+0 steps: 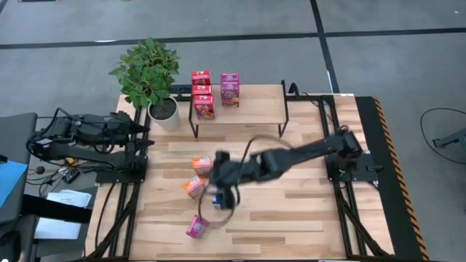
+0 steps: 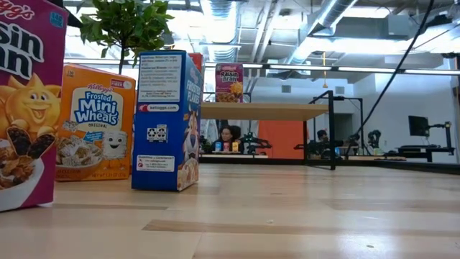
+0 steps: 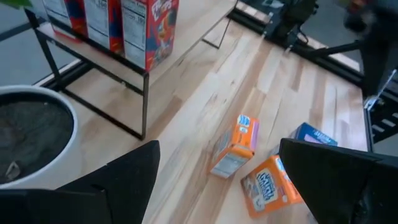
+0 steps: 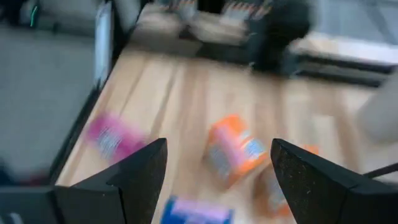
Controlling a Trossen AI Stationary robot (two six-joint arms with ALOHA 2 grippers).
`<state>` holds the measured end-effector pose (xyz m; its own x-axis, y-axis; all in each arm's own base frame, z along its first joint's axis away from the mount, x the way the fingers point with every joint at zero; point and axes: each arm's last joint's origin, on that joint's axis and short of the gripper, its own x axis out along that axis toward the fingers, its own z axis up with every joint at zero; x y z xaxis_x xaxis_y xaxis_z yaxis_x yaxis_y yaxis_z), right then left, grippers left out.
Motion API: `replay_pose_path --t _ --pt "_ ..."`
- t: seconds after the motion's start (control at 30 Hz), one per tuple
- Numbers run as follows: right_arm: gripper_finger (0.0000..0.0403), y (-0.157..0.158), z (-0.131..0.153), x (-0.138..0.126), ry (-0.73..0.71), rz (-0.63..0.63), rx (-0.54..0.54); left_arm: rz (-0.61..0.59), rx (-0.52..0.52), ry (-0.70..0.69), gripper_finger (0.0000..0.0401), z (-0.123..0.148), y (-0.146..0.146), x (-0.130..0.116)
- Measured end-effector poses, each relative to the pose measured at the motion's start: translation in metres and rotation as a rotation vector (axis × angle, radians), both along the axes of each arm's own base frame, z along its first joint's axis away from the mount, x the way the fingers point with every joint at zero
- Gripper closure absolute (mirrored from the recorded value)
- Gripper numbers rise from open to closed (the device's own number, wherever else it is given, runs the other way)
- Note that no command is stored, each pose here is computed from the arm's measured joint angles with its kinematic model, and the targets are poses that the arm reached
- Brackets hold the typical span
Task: Stack cereal on shelf
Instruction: Put the violet cereal box on the shelf aligned with the other violet cereal box on the shelf
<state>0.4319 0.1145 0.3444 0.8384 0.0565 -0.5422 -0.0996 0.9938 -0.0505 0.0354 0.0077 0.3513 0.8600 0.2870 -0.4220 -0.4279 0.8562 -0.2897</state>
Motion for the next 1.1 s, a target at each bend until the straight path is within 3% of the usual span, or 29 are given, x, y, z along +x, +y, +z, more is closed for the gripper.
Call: replay_pose_path --t 0.23,0.4,0.73,1.1 --pt "0.0092 0.027 0.007 0.027 -0.101 0.102 -0.046 0.003 -0.002 0.011 0.008 -0.003 0.0 -0.006" --pt "0.0092 0.049 -0.021 0.048 -0.048 0.304 -0.101 0.01 0.004 0.05 0.008 -0.006 0.001 -0.008" --pt "0.0092 0.071 -0.079 0.086 -0.049 0.623 -0.018 0.058 -0.005 0.098 0.008 -0.011 0.002 -0.011" --pt "0.0092 0.072 -0.103 0.088 0.022 0.687 -0.064 0.132 -0.014 0.076 0.008 -0.011 0.003 -0.011"
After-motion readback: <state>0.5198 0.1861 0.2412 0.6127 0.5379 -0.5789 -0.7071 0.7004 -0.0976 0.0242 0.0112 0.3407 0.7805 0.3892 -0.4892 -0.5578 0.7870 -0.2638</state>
